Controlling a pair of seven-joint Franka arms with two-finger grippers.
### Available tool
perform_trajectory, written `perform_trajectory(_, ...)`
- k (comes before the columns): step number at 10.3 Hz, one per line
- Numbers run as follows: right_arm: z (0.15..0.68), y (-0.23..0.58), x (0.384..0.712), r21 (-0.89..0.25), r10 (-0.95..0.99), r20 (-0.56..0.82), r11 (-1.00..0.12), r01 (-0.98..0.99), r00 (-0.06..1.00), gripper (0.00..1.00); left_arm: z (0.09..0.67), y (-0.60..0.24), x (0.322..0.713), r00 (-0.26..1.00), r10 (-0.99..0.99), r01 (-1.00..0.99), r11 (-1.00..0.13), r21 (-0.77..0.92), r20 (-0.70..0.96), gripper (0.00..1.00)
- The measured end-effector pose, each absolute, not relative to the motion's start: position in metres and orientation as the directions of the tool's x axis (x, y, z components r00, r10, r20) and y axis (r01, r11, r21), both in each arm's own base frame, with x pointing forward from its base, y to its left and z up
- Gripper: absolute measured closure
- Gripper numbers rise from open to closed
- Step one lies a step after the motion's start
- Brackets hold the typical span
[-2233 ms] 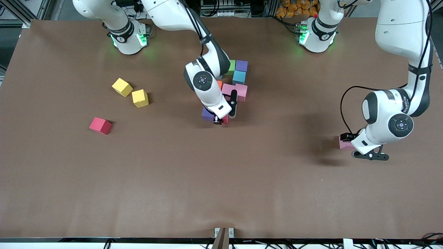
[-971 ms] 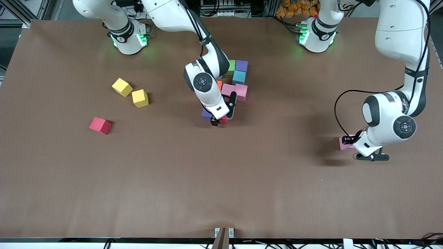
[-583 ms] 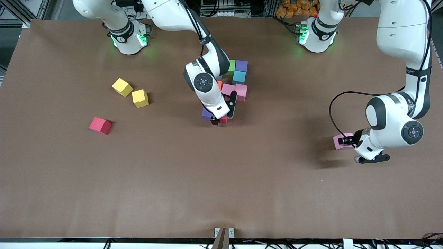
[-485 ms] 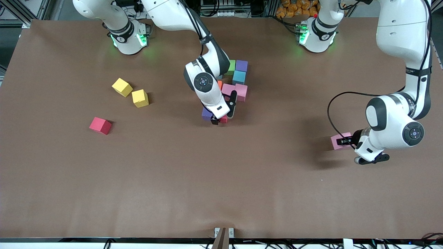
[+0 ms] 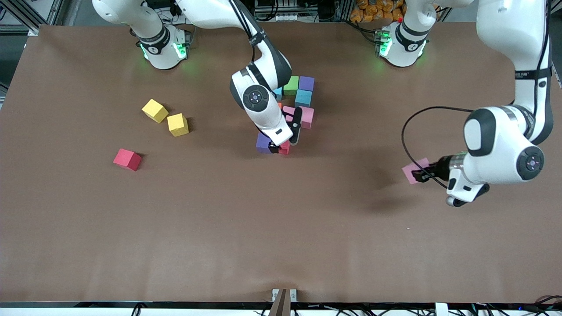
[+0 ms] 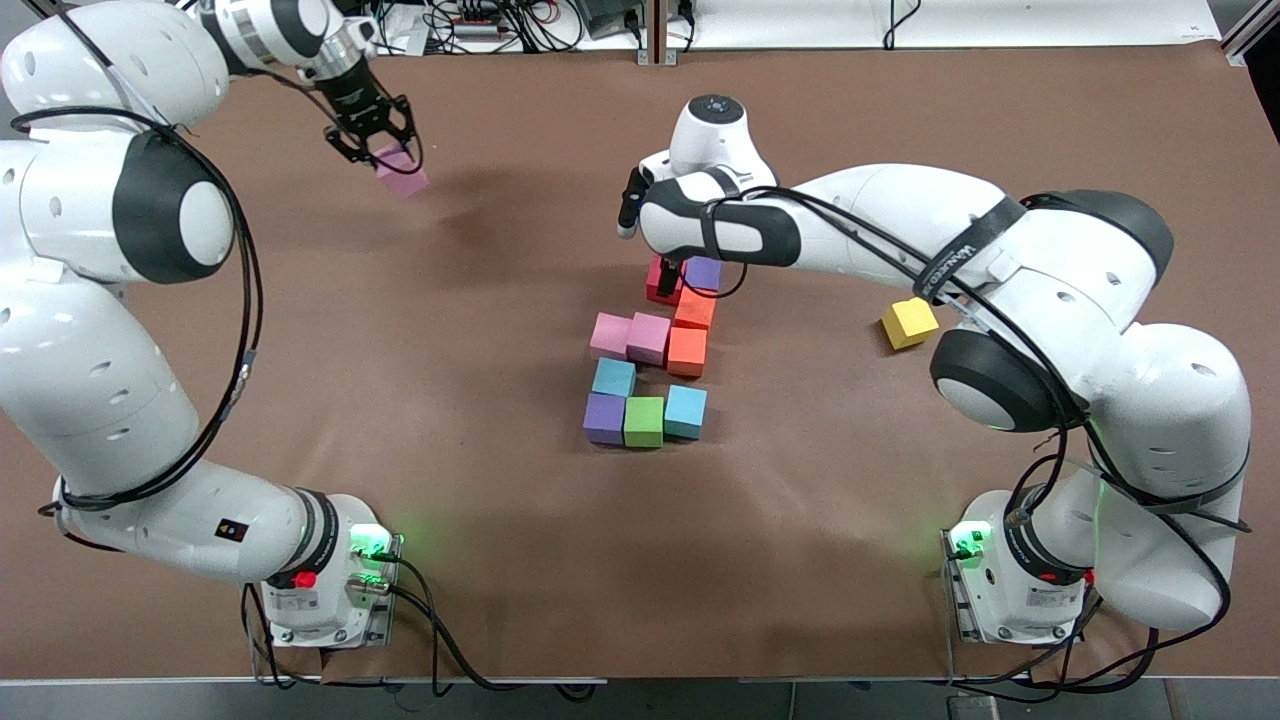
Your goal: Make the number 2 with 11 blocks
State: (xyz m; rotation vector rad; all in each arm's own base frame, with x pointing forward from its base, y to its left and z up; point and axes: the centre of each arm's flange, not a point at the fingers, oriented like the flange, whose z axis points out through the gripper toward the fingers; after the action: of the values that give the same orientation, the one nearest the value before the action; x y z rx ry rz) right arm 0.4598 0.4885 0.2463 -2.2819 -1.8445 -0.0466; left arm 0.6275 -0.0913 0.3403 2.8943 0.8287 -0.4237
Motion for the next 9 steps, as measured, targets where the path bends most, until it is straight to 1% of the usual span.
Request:
perform_trajectory(2,0.26,0.474,0.476,-0.115,0.961,0.153,-0.216,0.97,0.232,0.0,0.355,-0.154,0.614,0.688,0.667,0.685,-0.727,-0.047,-0.285,0.45)
perform_trajectory(4,0.277,0.434,0.507,-0.116,0.953,0.107,-0.272,0.955,0.284,0.0,0.35,-0.195,0.606,0.542,0.795,0.806,-0.583,-0.098,-0.274,0.45)
perform_trajectory(7,0.332,0.32,0.578,-0.066,0.907,0.008,-0.421,0.905,0.422,0.0,0.336,-0.263,0.598,0.375,0.892,0.915,-0.4,-0.056,-0.251,0.45)
perform_trajectory(9,0.357,0.242,0.612,-0.024,0.85,-0.006,-0.528,0.849,0.528,0.0,0.312,-0.318,0.583,0.307,0.914,0.944,-0.327,-0.034,-0.266,0.45)
